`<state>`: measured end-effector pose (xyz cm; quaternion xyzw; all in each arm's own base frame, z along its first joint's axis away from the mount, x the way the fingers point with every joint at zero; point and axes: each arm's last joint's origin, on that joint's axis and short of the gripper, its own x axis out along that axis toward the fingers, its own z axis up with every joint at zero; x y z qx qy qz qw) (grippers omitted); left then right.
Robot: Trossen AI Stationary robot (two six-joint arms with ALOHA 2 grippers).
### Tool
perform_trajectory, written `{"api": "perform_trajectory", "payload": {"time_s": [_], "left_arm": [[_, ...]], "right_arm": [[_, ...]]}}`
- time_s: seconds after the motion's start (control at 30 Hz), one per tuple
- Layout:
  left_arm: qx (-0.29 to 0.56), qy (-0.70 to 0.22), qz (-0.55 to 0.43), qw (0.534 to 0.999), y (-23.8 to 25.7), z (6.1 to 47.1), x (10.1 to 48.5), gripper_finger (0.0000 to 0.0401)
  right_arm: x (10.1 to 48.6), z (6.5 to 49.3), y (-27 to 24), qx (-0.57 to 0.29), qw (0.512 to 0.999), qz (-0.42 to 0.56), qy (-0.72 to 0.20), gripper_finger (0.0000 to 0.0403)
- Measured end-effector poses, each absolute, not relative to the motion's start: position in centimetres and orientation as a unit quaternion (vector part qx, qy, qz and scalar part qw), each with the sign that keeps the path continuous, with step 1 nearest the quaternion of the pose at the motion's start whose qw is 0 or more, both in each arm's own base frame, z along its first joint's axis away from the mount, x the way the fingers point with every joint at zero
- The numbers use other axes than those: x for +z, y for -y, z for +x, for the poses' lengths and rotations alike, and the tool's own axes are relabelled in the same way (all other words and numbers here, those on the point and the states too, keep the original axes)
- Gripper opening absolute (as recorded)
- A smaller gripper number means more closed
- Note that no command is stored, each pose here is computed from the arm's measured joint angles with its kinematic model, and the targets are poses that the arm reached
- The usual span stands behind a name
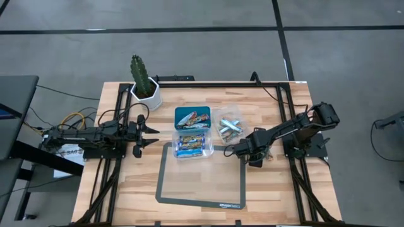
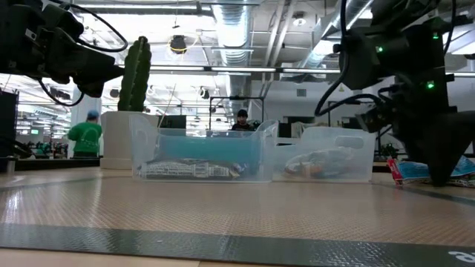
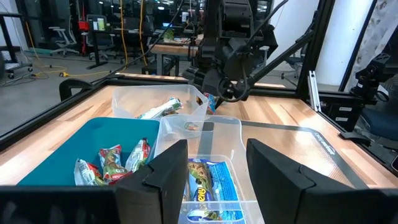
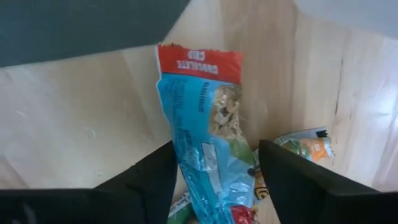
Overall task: Pick and place Granola Bars by type
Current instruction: Put the red granola bar into the blue bin
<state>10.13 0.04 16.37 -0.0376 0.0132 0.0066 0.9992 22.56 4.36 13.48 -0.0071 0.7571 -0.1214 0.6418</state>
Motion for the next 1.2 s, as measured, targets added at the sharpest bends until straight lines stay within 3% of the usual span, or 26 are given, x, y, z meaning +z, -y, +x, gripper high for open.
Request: {"api": "perform_trajectory", "payload": {"time_s": [0.33, 0.47, 0.63, 0.83, 1.2], "left_arm": [[0.006, -0.013, -0.037, 0.999, 0.0, 10.1, 16.4, 0.0158], [0.006, -0.013, -0.037, 0.999, 0.0, 10.1, 16.4, 0.0158], [0.006, -0.013, -0.037, 0.999, 0.0, 10.1, 16.4, 0.0158], [0.006, -0.013, -0.037, 0.999, 0.0, 10.1, 16.4, 0.0158], [0.007, -0.013, -0.037, 0.999, 0.0, 10.1, 16.4, 0.0158]], "right_arm": [[13.6, 22.7, -4.4, -0.145, 0.65, 0.013, -0.746, 0.0089], [13.6, 22.9, -4.5, -0.142, 0.66, 0.017, -0.737, 0.0058], [14.4, 23.1, -4.6, -0.142, 0.689, 0.037, -0.71, 0.0046], [17.0, 23.4, -5.5, -0.12, 0.758, 0.096, -0.634, 0.0047], [22.8, 25.9, -6.1, -0.021, 0.906, 0.172, -0.386, 0.0047]]}}
